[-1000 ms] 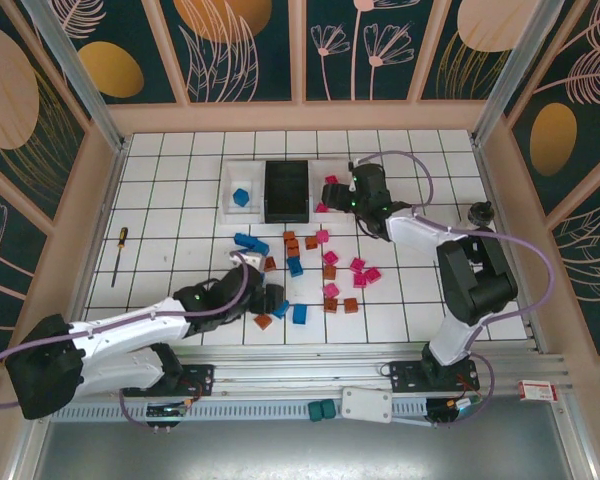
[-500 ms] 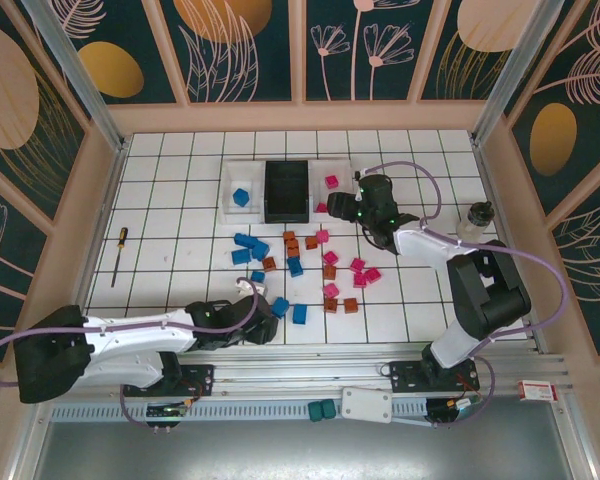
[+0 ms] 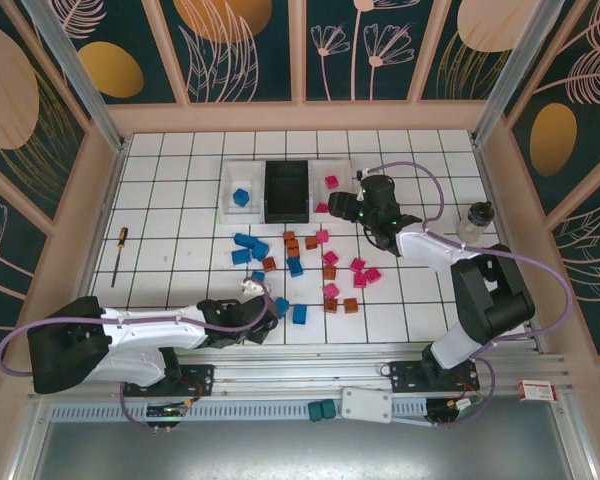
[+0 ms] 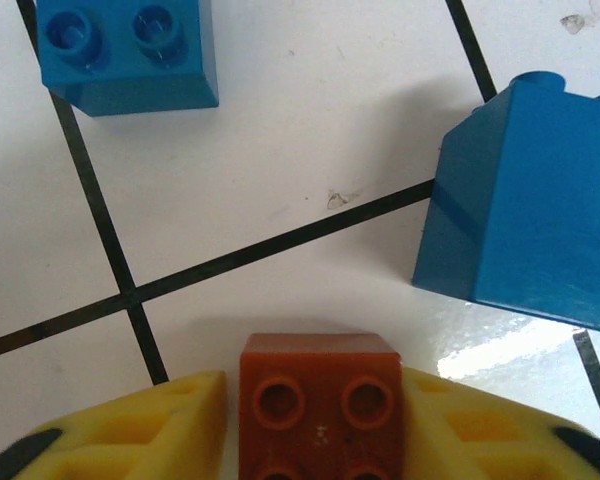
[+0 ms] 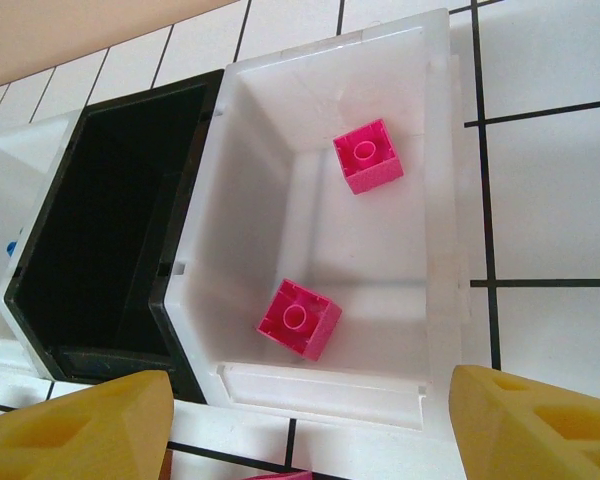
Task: Sort the legos into containers by color
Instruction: Pick up the lego from the middle-left of the table, then place the lego in the container, then pick up the lego from the bottom-center of the table.
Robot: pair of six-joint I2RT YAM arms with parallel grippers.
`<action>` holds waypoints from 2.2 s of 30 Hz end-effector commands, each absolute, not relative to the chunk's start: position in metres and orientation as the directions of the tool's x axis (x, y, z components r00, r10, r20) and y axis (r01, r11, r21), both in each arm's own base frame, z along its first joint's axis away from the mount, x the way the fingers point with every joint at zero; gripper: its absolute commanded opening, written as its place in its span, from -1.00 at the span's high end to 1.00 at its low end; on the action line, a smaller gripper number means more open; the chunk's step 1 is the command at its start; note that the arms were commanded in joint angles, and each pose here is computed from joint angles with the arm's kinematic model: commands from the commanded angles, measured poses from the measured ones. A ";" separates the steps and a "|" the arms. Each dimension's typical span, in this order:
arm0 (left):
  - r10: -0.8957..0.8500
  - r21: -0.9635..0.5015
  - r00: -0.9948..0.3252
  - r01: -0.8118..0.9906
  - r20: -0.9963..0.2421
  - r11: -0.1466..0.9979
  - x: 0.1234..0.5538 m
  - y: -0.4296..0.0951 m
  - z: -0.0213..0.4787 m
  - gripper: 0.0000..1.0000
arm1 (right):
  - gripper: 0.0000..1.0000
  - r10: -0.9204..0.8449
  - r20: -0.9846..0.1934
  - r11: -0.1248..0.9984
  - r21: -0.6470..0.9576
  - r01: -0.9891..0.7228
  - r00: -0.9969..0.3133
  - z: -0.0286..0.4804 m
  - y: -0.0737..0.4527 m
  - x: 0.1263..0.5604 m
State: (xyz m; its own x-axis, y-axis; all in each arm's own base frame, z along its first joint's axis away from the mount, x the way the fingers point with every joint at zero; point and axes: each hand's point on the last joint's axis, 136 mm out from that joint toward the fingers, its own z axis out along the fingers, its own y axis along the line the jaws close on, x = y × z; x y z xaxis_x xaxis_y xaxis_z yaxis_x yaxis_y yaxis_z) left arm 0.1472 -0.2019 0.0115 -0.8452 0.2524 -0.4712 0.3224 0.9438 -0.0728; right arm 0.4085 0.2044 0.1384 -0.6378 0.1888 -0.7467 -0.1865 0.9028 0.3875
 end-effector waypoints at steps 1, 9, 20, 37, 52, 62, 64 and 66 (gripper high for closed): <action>0.222 -0.135 -0.839 0.327 -0.497 0.935 0.151 -0.215 0.017 0.30 | -0.47 0.218 -0.767 0.903 0.393 -0.172 -0.604 0.150 0.198 0.409; 0.082 -0.193 -0.742 0.276 -0.665 0.942 0.194 -0.222 0.093 0.43 | -0.47 0.230 -0.771 0.899 0.402 -0.175 -0.593 0.154 0.194 0.401; -0.099 -0.258 -0.599 0.184 -0.795 0.949 0.371 -0.249 0.161 0.53 | -0.47 0.225 -0.746 0.903 0.401 -0.154 -0.626 0.139 0.182 0.373; -0.148 -0.272 -0.615 0.113 -0.775 0.956 0.489 -0.280 0.149 -0.35 | -0.48 0.205 -0.731 0.873 0.438 -0.217 -0.650 0.136 0.181 0.329; -0.298 -0.457 -0.579 0.148 -0.759 0.877 0.369 -0.219 0.193 -0.98 | -0.47 -0.363 -0.695 0.641 0.297 -0.708 -0.620 0.106 0.310 0.214; -0.343 -0.383 -0.519 -0.032 -0.783 0.923 0.298 -0.131 0.173 -0.98 | -0.51 -0.596 -0.614 0.576 0.122 -0.808 -0.518 0.063 0.363 0.189; -0.350 -0.381 -0.513 -0.048 -0.784 0.923 0.292 -0.123 0.171 -0.98 | -0.52 -0.627 -0.592 0.568 0.096 -0.817 -0.506 0.053 0.366 0.186; -0.350 -0.373 -0.508 -0.060 -0.787 0.926 0.288 -0.118 0.171 -0.98 | -0.53 -0.654 -0.574 0.561 0.070 -0.825 -0.493 0.045 0.370 0.183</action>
